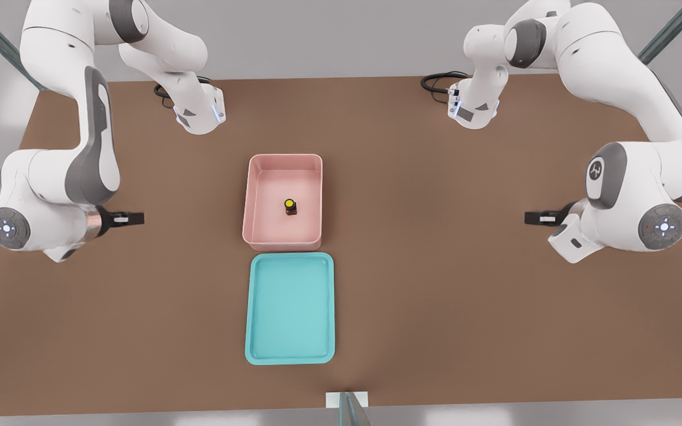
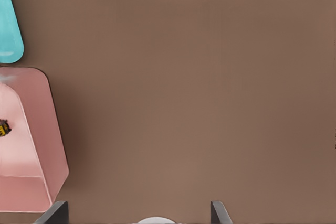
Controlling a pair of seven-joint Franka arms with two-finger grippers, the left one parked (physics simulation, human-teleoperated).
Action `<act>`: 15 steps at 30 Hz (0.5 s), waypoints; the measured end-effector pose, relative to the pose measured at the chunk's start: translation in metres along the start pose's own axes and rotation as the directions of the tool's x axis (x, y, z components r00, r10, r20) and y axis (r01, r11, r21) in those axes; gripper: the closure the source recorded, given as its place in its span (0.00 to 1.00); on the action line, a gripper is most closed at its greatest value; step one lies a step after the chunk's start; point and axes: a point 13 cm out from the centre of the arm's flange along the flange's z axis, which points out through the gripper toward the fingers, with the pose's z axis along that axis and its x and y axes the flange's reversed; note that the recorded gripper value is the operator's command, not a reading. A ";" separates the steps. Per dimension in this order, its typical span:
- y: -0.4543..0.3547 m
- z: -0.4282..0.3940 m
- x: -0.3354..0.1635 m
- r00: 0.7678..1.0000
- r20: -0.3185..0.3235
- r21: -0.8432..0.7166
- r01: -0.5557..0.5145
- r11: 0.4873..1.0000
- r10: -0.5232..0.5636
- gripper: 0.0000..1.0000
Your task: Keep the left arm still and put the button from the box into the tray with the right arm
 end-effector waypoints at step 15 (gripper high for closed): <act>0.284 0.117 0.040 0.958 0.179 0.107 0.206 0.973 -0.222 0.00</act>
